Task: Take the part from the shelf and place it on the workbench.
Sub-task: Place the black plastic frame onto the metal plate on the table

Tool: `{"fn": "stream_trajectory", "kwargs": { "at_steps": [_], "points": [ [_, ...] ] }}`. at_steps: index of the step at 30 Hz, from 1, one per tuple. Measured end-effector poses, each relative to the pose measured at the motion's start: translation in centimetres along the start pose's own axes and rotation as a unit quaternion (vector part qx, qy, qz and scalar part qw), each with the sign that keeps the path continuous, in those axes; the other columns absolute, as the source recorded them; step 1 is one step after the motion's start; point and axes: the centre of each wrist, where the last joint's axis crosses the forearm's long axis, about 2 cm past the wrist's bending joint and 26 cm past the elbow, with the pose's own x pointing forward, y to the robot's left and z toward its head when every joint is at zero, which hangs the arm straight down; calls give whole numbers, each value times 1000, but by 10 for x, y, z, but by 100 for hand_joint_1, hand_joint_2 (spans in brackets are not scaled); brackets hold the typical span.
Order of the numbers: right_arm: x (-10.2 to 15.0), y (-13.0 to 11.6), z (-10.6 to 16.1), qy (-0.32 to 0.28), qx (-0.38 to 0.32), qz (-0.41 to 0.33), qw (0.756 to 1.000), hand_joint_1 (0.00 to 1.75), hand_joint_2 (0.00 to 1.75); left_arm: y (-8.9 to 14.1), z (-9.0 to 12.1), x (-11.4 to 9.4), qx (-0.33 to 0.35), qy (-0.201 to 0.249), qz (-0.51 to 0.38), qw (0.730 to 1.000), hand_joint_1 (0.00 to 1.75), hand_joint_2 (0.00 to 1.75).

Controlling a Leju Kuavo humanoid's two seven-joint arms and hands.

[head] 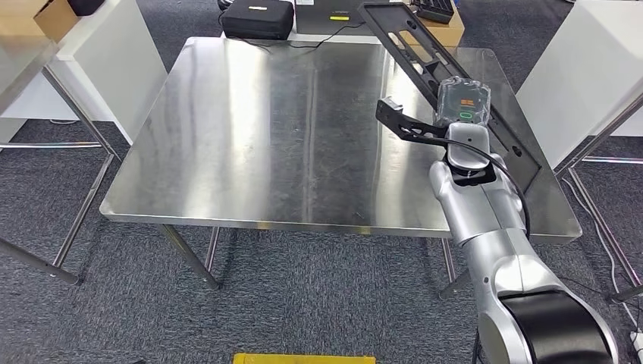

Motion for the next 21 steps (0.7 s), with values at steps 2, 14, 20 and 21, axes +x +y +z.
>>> {"fn": "stream_trajectory", "kwargs": {
  "at_steps": [2,14,20,21],
  "points": [
    [0,-1,-1,0,-1,0,1000,175,175,0,0,0,2,1,0,1000,0,175],
    [12,-9,-5,-21,0,-4,1000,175,175,-3,2,-2,21,11,19,1000,0,175],
    [26,-12,-5,-32,4,-9,999,175,175,-1,1,-1,25,12,24,999,0,175],
    [28,-12,-4,-33,6,-9,999,175,175,0,0,-1,26,12,25,999,0,175]
  ]
}}
